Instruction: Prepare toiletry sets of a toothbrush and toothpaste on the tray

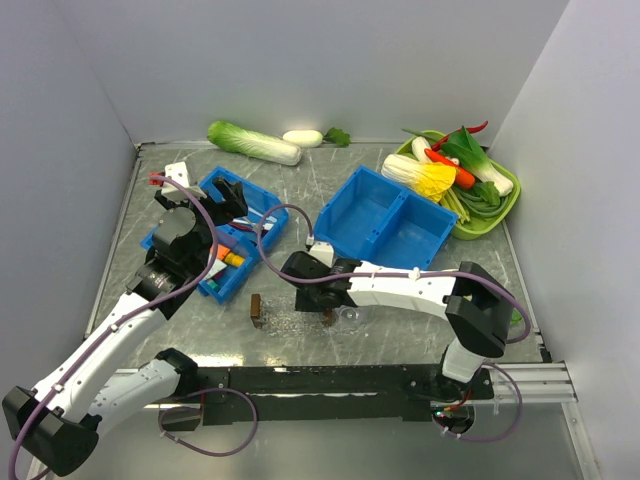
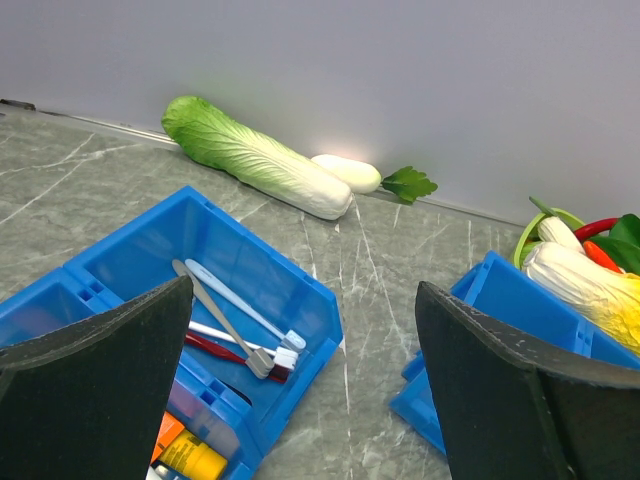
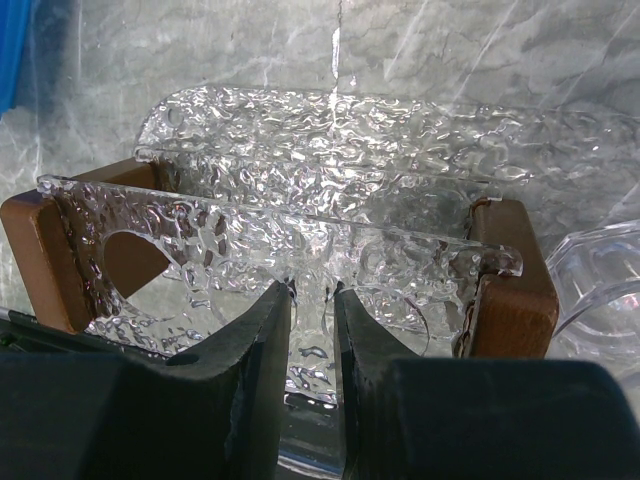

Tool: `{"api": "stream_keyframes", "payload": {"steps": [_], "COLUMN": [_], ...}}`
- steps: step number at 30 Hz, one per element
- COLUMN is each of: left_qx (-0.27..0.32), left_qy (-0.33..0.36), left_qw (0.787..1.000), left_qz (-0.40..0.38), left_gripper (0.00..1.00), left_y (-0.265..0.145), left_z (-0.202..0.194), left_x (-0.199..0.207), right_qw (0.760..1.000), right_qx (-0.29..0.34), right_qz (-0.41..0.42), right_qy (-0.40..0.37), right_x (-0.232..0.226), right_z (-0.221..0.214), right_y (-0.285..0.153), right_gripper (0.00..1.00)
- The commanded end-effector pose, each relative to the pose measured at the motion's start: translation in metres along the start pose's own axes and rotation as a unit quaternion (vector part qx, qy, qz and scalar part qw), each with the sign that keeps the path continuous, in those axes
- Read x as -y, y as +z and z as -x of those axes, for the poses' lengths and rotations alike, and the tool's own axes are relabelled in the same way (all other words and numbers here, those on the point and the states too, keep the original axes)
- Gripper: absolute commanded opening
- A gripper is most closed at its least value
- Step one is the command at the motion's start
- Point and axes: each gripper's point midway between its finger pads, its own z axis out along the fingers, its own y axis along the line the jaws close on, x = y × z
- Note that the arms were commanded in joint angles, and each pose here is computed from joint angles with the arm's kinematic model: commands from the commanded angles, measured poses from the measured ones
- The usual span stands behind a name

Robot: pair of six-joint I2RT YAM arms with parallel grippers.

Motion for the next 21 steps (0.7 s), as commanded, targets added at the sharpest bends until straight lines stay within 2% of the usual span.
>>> {"api": "stream_keyframes", "payload": {"steps": [1,21], "left_qx": [0.009,0.005], "left_qy": [-0.008,-0.007], "left_qw": [1.000,1.000], "left_qz": [-0.007,-0.008], "left_gripper": [0.96,0.97], "left_y": [0.0010,0.0025], "left_z": [0.0083,0.0056], "left_x": [0.0042,0.0055], "right_qw": [1.000,1.000], "right_qx": [0.013,0.003], "right_qz": [-0.023,-0.020], "right_qy": [-0.005,-0.020], "right_x": [0.0192,0.0200], "right_z": [0.0043,0.0003], "right_y": [-0.0057,-0.0029], "right_gripper": [0.00,0.00]}}
